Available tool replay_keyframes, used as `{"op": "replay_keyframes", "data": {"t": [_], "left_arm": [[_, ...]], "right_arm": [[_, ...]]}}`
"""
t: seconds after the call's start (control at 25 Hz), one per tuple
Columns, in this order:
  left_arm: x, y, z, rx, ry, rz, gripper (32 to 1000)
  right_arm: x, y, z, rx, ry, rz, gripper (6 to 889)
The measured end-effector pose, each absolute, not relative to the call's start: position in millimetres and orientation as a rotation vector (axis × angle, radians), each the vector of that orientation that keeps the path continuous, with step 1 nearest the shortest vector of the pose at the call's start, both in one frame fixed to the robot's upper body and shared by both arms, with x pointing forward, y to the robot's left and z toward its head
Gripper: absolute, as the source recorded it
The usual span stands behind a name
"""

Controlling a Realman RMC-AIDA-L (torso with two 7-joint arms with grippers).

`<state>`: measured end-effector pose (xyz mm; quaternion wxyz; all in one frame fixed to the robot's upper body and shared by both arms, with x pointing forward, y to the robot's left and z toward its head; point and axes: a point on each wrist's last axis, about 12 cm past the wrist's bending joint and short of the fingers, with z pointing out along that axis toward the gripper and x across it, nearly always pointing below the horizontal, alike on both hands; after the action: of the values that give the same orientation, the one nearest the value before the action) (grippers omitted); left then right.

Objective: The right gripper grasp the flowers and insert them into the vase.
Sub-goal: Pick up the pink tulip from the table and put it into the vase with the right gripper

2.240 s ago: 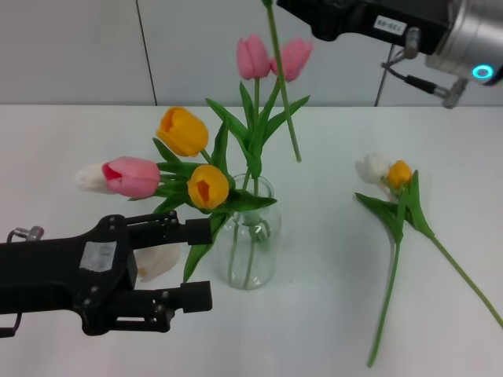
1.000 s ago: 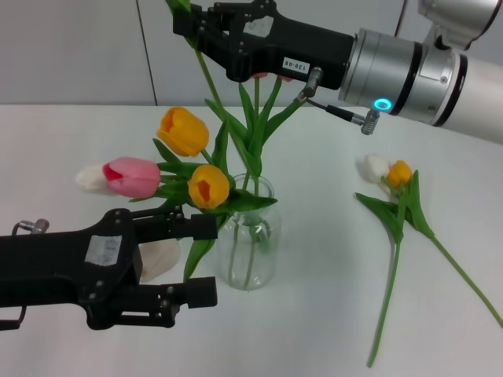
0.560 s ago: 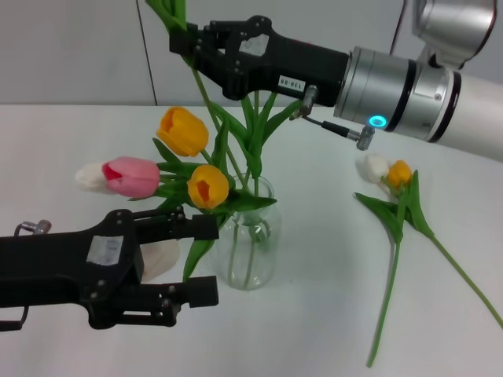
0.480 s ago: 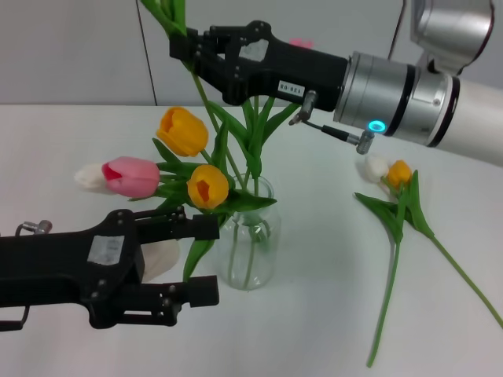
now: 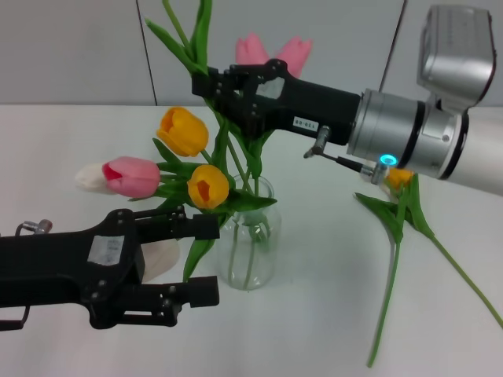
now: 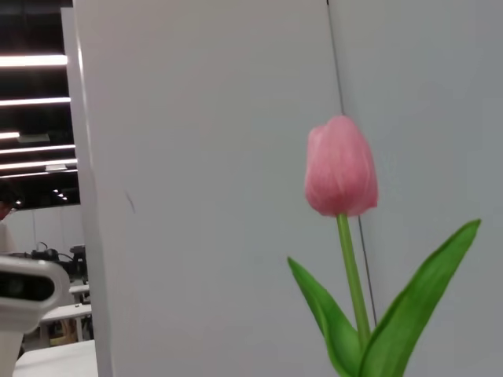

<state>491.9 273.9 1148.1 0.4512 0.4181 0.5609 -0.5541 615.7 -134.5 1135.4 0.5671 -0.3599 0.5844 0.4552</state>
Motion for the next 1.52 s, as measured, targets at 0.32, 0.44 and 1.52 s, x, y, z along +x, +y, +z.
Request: {"op": "replay_keyframes", "data": {"t": [0.32, 0.44, 1.52], "left_arm": [[491.9, 273.9, 1148.1, 1.033, 1.386, -1.369, 835], [491.7, 274.1, 1147.9, 1.032, 1.387, -1.369, 835], [490.0, 276.1, 1143.9, 1.016, 1.397, -1.376, 835]], "right_arm": [[607.0, -148.4, 1120.4, -0.822, 1.416, 1.057, 59], [604.1, -152.9, 1115.9, -0.820, 1.425, 1.048, 59], [581.4, -177.1, 1086.1, -0.844, 1.465, 0.965, 58]]}}
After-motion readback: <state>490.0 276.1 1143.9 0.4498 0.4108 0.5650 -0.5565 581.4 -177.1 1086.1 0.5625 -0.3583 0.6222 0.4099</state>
